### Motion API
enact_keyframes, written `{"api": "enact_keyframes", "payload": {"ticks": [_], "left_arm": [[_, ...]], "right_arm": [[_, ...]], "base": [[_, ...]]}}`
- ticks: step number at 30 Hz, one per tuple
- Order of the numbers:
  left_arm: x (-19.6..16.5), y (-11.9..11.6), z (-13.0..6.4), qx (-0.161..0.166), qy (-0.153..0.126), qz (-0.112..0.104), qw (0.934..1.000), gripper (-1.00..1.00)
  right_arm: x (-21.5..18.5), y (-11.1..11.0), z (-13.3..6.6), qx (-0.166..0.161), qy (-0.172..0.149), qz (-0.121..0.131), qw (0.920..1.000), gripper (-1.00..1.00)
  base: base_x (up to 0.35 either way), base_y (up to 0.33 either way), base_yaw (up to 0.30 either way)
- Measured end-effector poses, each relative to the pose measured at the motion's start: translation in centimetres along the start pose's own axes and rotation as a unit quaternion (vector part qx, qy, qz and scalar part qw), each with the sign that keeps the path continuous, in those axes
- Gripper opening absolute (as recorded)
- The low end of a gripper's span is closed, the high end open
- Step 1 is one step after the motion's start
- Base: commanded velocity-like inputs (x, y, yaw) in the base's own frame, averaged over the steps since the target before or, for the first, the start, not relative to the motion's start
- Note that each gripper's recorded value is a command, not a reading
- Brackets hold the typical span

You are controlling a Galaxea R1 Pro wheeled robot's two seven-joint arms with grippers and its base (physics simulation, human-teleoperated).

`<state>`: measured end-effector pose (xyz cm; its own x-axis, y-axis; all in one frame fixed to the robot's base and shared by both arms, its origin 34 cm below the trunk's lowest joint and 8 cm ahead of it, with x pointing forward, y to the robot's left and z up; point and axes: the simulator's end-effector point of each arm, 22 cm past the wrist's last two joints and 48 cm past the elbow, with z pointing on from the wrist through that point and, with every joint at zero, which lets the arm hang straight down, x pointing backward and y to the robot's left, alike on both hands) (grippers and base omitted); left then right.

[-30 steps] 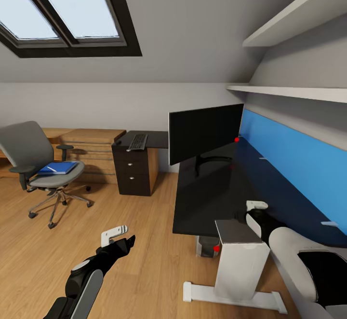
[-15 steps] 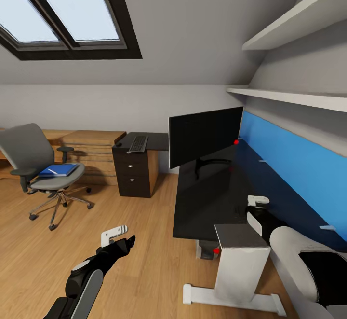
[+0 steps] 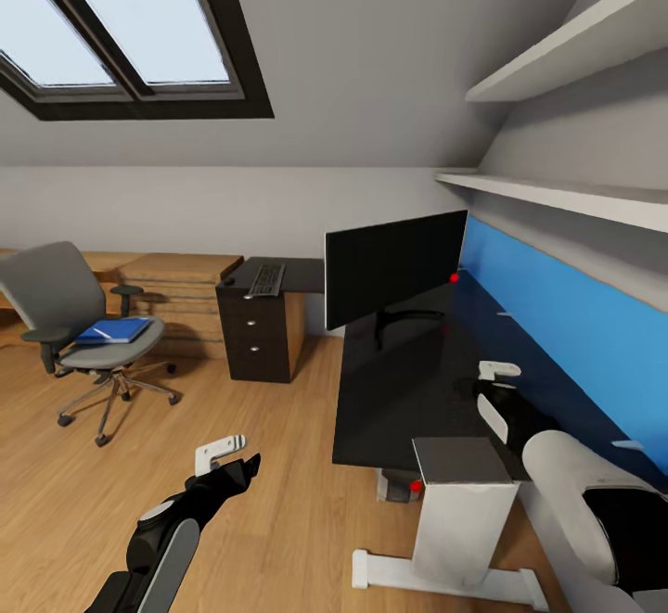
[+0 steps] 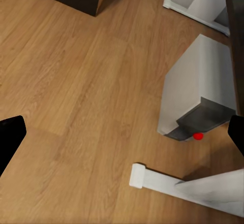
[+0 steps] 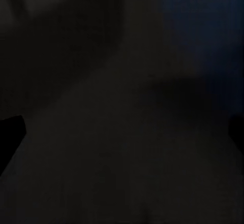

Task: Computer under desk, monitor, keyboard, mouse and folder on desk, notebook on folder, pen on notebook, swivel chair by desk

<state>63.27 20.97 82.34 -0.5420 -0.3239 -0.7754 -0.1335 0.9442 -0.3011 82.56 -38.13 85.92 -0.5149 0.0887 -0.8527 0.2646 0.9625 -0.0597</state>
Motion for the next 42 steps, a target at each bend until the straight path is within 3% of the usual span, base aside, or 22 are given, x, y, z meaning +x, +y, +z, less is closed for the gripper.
{"api": "enact_keyframes", "payload": {"ticks": [4,6,8,9,11,14,16,18,20,25,26,30,34,35,42], "left_arm": [[-0.5,-0.2,-0.3,-0.001,0.0,0.0,1.0,1.0],[-0.8,-0.3,-0.5,-0.001,0.0,0.0,1.0,1.0],[-1.0,-0.4,-0.7,-0.001,0.0,0.0,1.0,1.0],[-1.0,-0.4,-0.7,0.0,0.0,0.0,1.0,1.0],[-1.0,-0.5,-0.7,0.0,0.0,0.0,1.0,1.0],[-1.0,-0.5,-0.7,0.0,0.0,0.0,1.0,1.0],[-1.0,-0.5,-0.7,0.0,0.0,0.0,1.0,1.0],[-1.0,-0.5,-0.7,0.0,0.0,0.001,1.0,1.0],[-1.0,-0.4,-0.7,0.0,0.0,0.001,1.0,1.0],[-1.0,-0.4,-0.7,0.0,0.0,0.001,1.0,1.0],[-1.0,-0.5,-0.7,0.0,0.0,0.001,1.0,1.0],[-1.0,-0.5,-0.7,0.0,0.0,0.001,1.0,1.0],[-0.9,-0.4,-0.6,0.0,0.001,0.001,1.0,1.0],[-0.8,-0.5,-0.6,0.0,0.002,0.001,1.0,1.0],[-0.7,-0.6,-0.6,0.002,0.004,0.002,1.0,1.0]], "right_arm": [[-1.0,-0.9,-1.9,-0.013,-0.012,0.013,0.9998,1.0],[-0.5,0.1,-5.2,-0.04,-0.025,0.013,0.9988,1.0],[-0.5,0.7,-7.2,-0.054,-0.034,0.014,0.9979,1.0],[-0.2,1.2,-9.6,-0.071,-0.044,0.022,0.9963,1.0],[0.2,1.7,-11.2,-0.085,-0.046,0.034,0.9947,1.0],[2.0,4.0,-13.7,-0.138,-0.028,0.092,0.9858,1.0],[2.8,5.4,-14.7,-0.176,-0.007,0.137,0.9748,1.0],[3.4,6.6,-15.7,-0.219,0.02,0.193,0.9562,1.0],[3.5,6.7,-16.0,-0.237,0.031,0.222,0.9452,1.0],[3.9,6.3,-16.3,-0.248,0.041,0.248,0.9357,1.0],[3.5,4.8,-16.2,-0.246,0.039,0.282,0.9266,1.0],[3.1,4.6,-16.4,-0.256,0.04,0.305,0.9164,1.0],[3.1,4.7,-16.5,-0.262,0.044,0.311,0.9126,1.0],[4.3,4.6,-16.0,-0.258,0.058,0.32,0.9099,1.0],[4.6,4.3,-15.7,-0.254,0.061,0.327,0.9081,1.0]], "base": [[0.0,0.0,0.0],[0.0,0.0,0.0],[0.0,0.0,0.0],[0.0,0.0,0.0],[0.0,0.0,0.0],[0.0,0.0,0.0],[0.0,0.0,0.0],[0.0,0.0,0.0],[0.0,0.0,0.0],[-0.03,0.011,0.0],[-0.173,0.079,0.0],[-0.223,0.13,0.0],[-0.238,0.197,0.0],[-0.16,0.282,0.0],[-0.06,0.099,0.0]]}}
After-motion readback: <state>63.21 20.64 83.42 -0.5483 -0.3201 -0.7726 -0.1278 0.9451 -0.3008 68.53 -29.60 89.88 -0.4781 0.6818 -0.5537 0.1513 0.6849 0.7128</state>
